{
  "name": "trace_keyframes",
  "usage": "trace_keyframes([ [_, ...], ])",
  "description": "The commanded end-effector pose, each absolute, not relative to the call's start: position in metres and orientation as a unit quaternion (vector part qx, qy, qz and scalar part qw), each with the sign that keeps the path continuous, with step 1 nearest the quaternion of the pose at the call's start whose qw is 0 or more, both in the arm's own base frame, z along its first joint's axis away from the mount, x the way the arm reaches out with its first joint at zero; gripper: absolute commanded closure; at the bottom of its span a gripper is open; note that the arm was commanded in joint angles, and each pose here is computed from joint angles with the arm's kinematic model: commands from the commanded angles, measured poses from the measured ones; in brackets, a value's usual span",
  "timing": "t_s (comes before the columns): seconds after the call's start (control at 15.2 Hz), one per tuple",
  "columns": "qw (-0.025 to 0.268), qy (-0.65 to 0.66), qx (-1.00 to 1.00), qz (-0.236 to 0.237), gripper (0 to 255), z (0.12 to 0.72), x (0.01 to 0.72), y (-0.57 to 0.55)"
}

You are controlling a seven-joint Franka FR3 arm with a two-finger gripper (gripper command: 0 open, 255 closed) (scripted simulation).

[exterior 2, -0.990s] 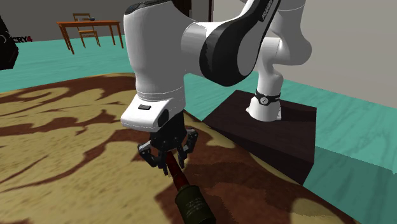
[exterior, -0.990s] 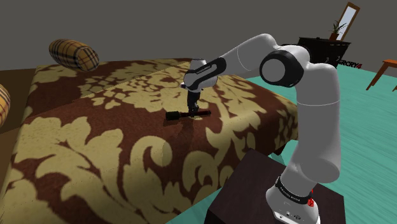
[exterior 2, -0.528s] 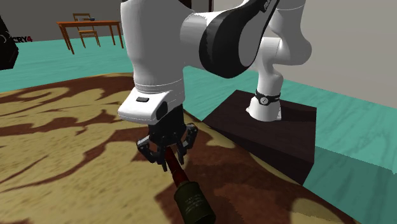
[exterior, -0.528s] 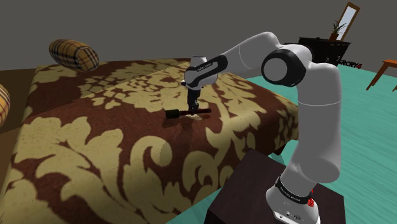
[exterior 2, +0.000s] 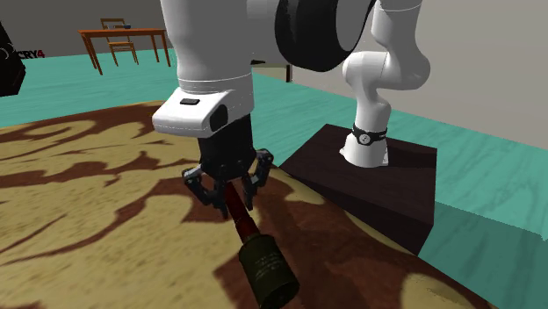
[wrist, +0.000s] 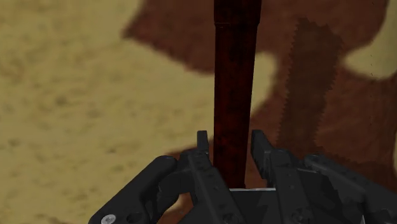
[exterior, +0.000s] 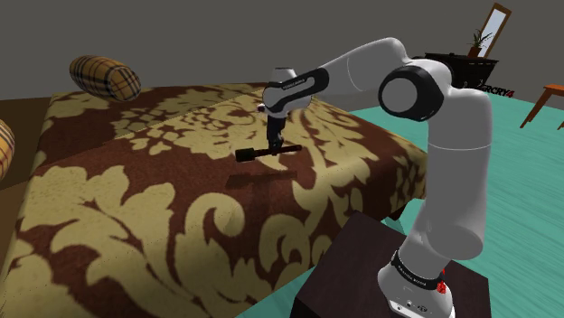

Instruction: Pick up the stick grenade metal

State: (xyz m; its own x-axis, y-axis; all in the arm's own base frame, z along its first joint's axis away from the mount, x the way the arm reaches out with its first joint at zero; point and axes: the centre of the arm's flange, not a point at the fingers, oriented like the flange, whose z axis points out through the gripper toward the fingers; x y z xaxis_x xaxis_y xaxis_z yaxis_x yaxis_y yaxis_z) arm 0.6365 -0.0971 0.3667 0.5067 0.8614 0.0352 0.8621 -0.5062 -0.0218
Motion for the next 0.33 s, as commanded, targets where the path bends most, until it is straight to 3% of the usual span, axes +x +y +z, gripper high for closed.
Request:
trace_keyframes([
  [0.0,0.018,-0.497,-0.868,-0.01,255,0.378,0.636,-0.097],
  [0.26,0.018,-0.497,-0.868,-0.01,255,0.389,0.636,-0.097],
])
